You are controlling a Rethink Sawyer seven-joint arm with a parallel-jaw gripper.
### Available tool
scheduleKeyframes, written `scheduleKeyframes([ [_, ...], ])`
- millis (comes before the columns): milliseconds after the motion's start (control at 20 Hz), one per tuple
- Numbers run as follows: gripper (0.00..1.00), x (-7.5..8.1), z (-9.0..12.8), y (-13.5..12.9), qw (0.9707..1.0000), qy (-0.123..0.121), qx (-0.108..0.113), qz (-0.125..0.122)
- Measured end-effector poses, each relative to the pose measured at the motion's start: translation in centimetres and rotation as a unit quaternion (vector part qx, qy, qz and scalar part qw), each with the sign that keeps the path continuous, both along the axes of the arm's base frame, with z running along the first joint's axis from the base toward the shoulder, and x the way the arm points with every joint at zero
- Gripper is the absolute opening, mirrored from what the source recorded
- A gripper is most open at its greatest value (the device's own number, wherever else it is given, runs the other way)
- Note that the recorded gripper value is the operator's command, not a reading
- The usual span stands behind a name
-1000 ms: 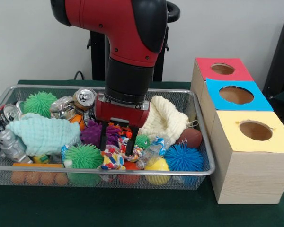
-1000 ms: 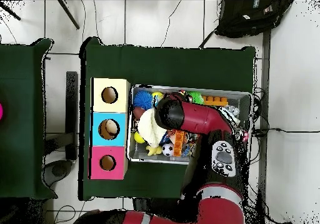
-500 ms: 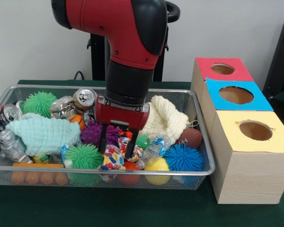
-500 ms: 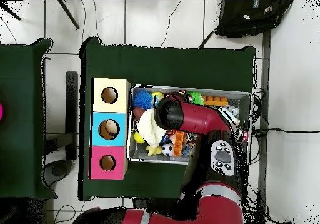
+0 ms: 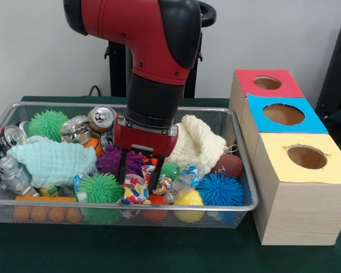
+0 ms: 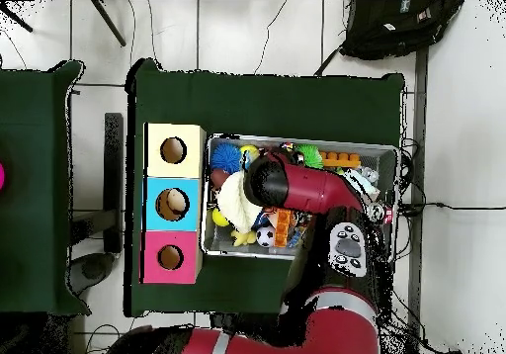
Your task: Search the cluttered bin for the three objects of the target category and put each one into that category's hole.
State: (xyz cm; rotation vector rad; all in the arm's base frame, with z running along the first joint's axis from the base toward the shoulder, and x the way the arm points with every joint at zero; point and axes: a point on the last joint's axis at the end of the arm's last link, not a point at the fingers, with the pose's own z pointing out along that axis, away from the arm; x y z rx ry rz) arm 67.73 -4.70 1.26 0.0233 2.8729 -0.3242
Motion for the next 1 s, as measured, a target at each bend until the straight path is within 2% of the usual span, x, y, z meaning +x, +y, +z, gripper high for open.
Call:
scheduleKeyframes([
  [800,1.00,-1.2,-3.0,-0.9,0.9994,-0.020,-0.029,0.010],
  [850,0.00,-1.1,-3.2,-0.6,0.9991,-0.025,-0.031,0.012],
  [1000,0.00,-1.1,-3.4,-0.3,0.9990,-0.028,-0.031,0.014],
])
